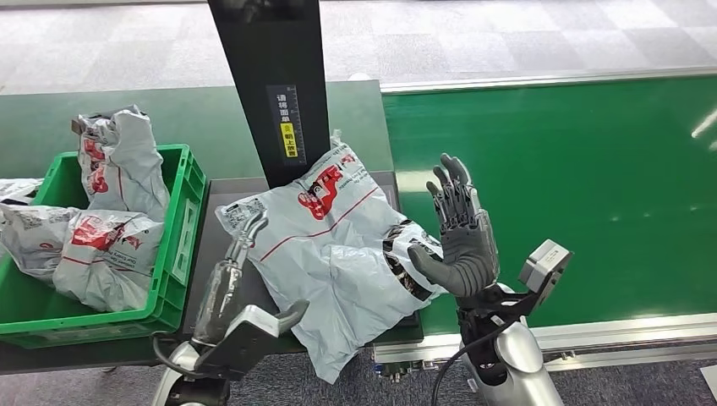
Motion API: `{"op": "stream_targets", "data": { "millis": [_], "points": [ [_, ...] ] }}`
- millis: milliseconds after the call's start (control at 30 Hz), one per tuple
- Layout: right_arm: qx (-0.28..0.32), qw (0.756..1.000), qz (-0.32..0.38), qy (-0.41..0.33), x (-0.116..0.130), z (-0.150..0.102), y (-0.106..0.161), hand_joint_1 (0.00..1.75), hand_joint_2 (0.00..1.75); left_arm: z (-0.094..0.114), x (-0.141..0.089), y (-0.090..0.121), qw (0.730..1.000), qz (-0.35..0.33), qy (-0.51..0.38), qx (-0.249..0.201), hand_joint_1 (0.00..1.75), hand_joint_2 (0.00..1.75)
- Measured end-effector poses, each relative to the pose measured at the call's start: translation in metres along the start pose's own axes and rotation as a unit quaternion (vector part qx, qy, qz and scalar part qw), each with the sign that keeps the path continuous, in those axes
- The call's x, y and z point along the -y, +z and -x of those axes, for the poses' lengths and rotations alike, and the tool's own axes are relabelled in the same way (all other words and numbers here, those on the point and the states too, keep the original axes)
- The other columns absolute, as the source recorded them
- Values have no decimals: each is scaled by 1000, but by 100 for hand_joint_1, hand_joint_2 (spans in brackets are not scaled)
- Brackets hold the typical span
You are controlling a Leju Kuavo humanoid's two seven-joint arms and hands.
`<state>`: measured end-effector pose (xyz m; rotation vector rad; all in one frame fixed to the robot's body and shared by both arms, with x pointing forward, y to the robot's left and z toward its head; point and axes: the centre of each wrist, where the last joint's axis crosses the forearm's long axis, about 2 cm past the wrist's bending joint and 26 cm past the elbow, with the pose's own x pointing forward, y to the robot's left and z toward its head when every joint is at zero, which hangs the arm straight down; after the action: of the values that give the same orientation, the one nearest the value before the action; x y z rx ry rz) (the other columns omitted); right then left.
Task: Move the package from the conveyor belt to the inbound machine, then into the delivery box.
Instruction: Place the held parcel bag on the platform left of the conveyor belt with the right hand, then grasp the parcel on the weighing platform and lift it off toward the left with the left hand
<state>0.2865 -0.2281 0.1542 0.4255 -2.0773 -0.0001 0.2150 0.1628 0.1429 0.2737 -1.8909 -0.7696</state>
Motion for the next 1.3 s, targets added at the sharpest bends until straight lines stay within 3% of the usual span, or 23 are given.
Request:
{"op": "stream_targets", "data": {
  "millis": [233,467,733,1167,1233,1300],
  "points": [
    [16,1000,5,-14,-2,-8,-6,0,175,10,46,-20,985,164,-46,8,0,175],
    [28,999,-9,-35,-5,-11,-18,0,175,38,81,-11,962,266,-58,-20,0,175],
    [34,998,-12,-49,-6,-12,-26,0,175,49,93,-8,951,303,-58,-32,0,175],
    [30,998,-14,-55,-8,-9,-27,0,175,52,92,-14,955,287,-71,-26,0,175],
    [30,998,-14,-56,-8,-9,-26,0,175,53,92,-14,955,285,-76,-26,19,175],
    [30,998,-14,-57,-8,-9,-26,0,175,54,92,-14,955,283,-79,-26,105,175]
  ]
}}
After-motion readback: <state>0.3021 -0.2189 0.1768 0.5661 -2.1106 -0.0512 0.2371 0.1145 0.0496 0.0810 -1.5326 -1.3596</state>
